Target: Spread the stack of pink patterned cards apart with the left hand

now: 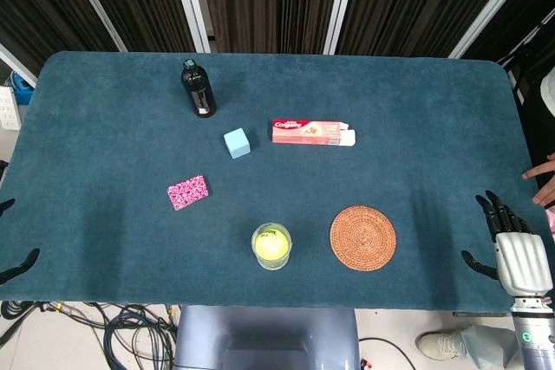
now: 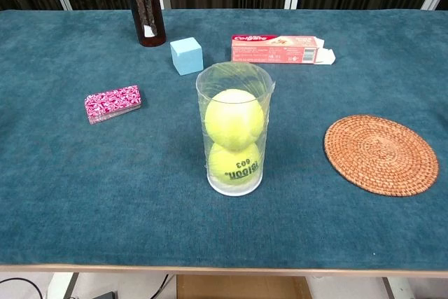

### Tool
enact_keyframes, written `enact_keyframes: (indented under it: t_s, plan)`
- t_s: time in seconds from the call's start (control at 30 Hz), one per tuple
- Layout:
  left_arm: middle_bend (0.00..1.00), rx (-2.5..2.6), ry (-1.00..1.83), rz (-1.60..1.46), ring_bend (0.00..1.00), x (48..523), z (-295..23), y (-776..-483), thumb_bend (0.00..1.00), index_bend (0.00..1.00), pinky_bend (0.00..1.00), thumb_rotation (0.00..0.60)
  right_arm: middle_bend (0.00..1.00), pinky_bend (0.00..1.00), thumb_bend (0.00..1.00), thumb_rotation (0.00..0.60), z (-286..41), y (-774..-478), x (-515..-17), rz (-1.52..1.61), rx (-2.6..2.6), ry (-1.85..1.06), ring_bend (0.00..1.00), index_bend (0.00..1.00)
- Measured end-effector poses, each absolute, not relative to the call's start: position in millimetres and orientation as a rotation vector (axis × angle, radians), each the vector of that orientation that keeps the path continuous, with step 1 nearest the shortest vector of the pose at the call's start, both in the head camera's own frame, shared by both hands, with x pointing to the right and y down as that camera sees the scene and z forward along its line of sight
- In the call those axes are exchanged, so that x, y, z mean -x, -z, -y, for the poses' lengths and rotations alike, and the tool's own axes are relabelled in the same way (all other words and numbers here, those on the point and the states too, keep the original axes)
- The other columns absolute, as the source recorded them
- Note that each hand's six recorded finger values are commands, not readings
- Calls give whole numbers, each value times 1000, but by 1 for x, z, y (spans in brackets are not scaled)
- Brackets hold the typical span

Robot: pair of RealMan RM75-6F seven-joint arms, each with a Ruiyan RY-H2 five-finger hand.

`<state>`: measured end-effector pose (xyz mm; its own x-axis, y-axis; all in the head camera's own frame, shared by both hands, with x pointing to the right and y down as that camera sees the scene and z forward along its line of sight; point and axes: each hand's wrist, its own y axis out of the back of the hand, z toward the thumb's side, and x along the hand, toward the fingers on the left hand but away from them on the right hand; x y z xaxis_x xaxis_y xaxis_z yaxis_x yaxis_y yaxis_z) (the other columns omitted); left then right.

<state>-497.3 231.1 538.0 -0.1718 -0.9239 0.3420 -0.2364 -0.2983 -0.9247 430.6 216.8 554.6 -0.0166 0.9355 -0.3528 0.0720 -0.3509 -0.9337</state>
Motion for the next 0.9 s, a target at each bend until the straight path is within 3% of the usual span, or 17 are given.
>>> enact_keyframes:
  t_s: [0.9]
  plan:
    - [117,1543,1574,-1347,0,491,-228,-554,166,207,51,600,53,279,174,600,-219,-559,-433,1080,1543,-1485,148,93]
